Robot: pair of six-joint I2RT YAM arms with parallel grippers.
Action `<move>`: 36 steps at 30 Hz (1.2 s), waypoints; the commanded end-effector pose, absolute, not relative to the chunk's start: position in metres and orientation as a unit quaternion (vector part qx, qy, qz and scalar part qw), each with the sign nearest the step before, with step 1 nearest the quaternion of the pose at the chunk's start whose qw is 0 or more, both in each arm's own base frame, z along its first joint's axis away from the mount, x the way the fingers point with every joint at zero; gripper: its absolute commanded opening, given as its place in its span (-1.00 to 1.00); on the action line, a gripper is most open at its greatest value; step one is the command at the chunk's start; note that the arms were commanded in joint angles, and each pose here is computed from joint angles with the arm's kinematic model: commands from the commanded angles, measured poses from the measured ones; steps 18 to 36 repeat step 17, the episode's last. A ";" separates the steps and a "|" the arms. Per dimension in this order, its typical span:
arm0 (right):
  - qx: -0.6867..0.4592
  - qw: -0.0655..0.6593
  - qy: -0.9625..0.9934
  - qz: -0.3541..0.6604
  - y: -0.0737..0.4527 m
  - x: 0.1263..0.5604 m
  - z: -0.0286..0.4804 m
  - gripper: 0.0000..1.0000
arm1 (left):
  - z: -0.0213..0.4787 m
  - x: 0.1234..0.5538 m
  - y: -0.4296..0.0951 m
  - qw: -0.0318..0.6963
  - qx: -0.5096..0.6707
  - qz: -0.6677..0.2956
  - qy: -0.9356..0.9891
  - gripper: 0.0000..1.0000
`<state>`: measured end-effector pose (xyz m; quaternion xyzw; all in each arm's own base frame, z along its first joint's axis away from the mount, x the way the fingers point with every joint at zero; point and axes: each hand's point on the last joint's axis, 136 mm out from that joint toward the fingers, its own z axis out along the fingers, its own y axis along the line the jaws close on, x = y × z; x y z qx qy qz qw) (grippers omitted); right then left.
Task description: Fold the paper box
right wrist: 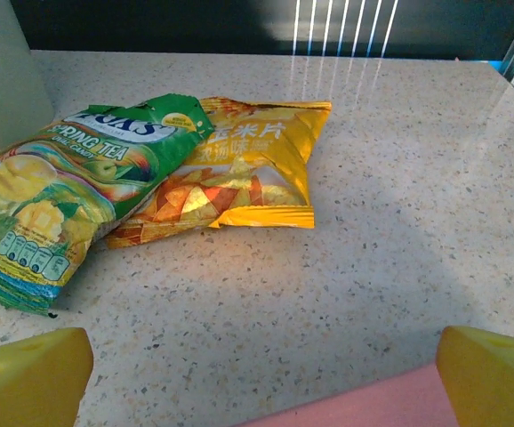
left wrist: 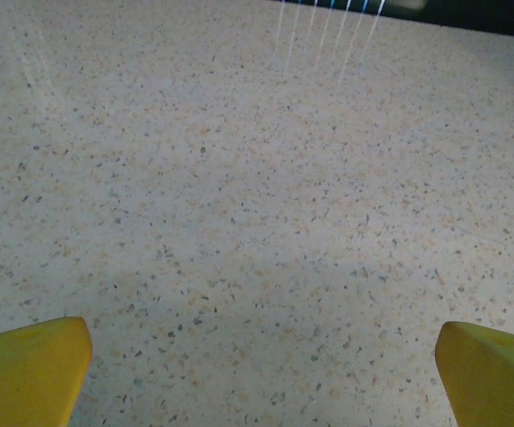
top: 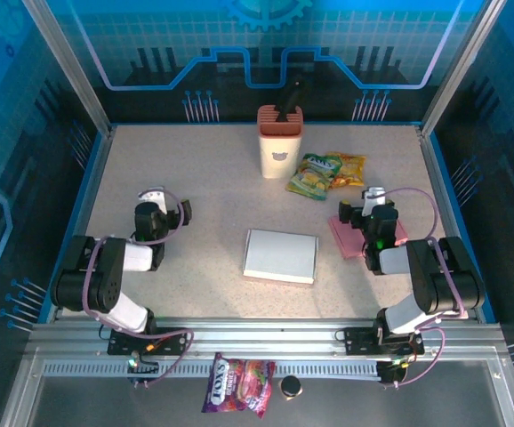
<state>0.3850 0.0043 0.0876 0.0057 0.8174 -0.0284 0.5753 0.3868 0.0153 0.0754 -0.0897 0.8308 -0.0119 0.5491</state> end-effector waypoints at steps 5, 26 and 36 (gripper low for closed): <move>-0.003 0.589 0.807 -0.051 0.007 0.396 0.100 0.99 | 0.095 0.394 0.013 0.586 -0.076 -0.018 0.807 0.98; -0.022 0.593 0.803 -0.053 0.015 0.395 0.102 0.99 | 0.096 0.394 0.014 0.587 -0.076 -0.016 0.806 0.99; -0.022 0.593 0.803 -0.053 0.015 0.395 0.102 0.99 | 0.096 0.394 0.014 0.587 -0.076 -0.016 0.806 0.99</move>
